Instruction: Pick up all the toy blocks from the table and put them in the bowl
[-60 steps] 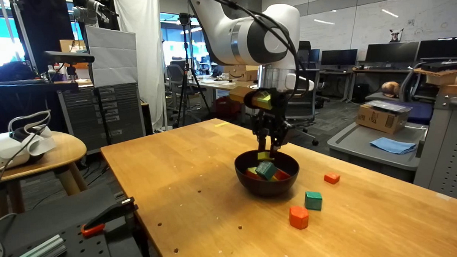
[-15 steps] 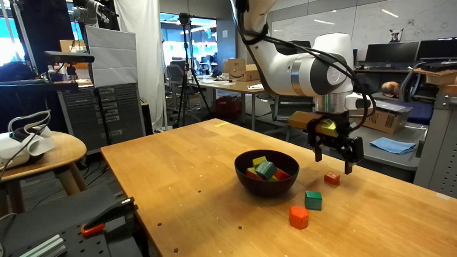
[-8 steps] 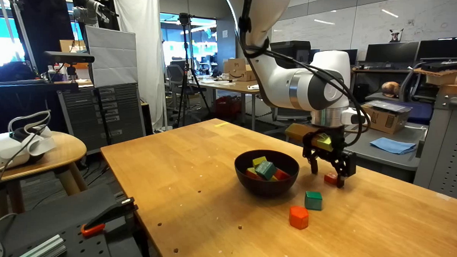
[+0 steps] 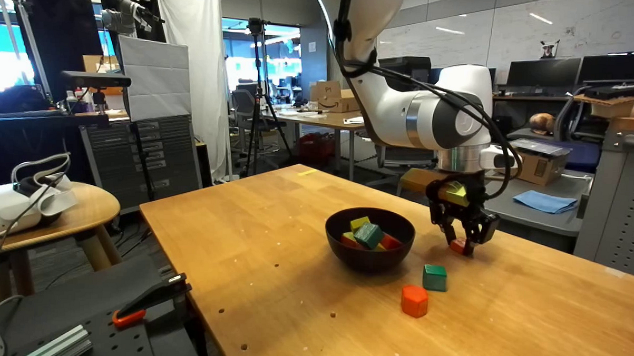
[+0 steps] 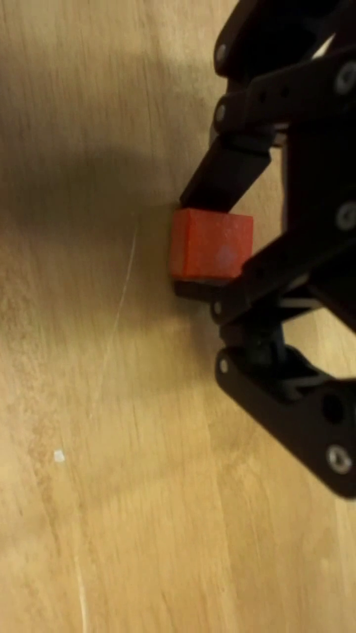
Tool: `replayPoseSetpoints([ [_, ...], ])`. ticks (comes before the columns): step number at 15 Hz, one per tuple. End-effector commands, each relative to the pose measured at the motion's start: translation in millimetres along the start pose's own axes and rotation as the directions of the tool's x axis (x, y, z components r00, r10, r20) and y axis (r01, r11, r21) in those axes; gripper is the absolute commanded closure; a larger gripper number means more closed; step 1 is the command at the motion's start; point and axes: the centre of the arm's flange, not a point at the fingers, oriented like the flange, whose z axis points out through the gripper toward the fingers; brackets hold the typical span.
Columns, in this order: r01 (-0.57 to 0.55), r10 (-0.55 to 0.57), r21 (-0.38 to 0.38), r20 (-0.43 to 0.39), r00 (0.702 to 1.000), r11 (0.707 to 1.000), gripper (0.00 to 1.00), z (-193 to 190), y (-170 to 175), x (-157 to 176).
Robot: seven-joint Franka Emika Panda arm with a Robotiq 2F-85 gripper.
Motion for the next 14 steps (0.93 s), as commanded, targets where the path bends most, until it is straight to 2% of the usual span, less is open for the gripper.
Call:
replayPoseSetpoints([
  [1,0.001,-0.001,0.009,-0.027,1.0,1.0,0.88,-25.1,-1.6,-1.7],
  [2,0.005,-0.005,0.003,-0.027,1.0,1.0,0.91,-33.4,-2.9,-4.7],
  [6,0.059,-0.06,-0.023,-0.062,0.996,0.998,0.89,-93.5,-13.0,-33.3],
  [10,0.148,-0.154,-0.059,-0.103,0.983,0.987,0.88,-147.3,-25.1,-75.4],
  [14,0.226,-0.227,-0.028,-0.063,0.972,0.974,0.88,-159.1,-49.0,-129.5],
])
